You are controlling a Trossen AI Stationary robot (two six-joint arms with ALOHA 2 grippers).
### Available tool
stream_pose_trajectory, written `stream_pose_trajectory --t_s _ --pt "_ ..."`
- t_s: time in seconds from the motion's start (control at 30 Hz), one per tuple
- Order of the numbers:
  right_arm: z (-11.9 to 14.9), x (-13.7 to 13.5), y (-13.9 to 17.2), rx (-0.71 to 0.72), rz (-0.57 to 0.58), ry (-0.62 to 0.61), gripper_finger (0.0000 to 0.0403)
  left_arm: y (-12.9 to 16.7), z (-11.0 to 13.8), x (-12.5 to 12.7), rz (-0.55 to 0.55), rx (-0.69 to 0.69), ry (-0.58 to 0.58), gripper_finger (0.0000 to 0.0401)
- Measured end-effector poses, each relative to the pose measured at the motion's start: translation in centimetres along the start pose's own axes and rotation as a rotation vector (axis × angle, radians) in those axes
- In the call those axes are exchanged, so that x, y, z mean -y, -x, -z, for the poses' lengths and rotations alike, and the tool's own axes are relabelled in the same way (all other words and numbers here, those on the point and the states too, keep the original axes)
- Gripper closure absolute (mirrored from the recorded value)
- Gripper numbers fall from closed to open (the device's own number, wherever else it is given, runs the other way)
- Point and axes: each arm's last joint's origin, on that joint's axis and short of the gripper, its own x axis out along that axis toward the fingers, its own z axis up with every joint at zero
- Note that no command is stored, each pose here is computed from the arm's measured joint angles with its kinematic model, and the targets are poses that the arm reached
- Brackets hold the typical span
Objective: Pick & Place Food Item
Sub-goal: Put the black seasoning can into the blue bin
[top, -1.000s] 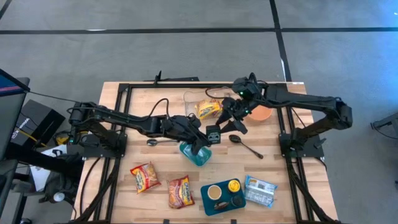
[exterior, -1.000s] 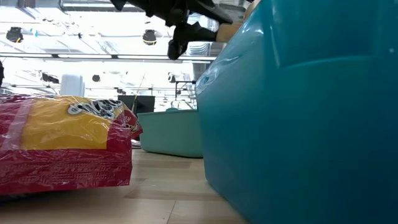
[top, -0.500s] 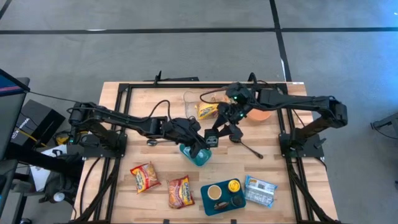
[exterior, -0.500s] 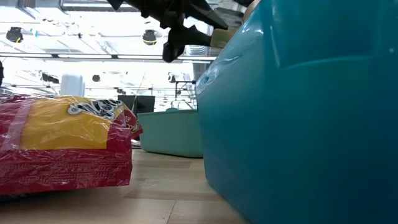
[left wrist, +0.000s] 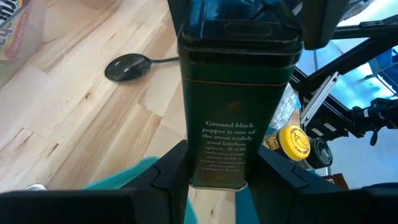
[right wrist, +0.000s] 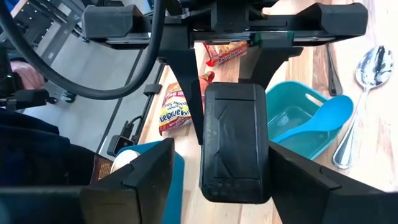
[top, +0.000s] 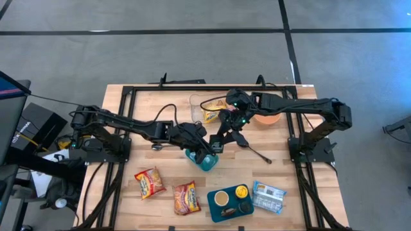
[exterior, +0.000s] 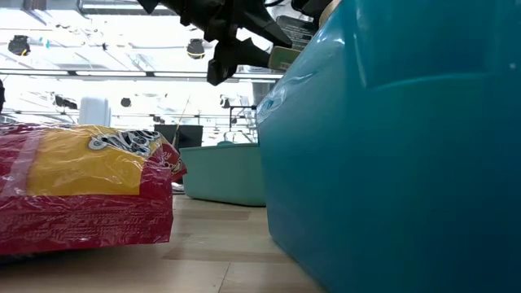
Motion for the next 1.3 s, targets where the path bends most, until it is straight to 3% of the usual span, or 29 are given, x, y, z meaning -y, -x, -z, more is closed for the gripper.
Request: stream_pose_trajectory --t_s 0.43,0.97,1.3 --pt "0.1 -0.5 -0.5 -0.008 0.011 -0.001 0.0241 0.0 0.0 0.0 0.005 -0.007 0.000 0.0271" --pt "0.1 -0.1 -1.3 -0.022 0.004 -0.033 0.0199 0.0 0.1 -0.1 -0.010 -0.009 0.006 0.0270" --pt "0.1 -0.1 -1.4 -0.025 0.001 -0.030 0.0198 0.0 0.1 -0.1 -0.013 -0.007 0.004 0.0270"
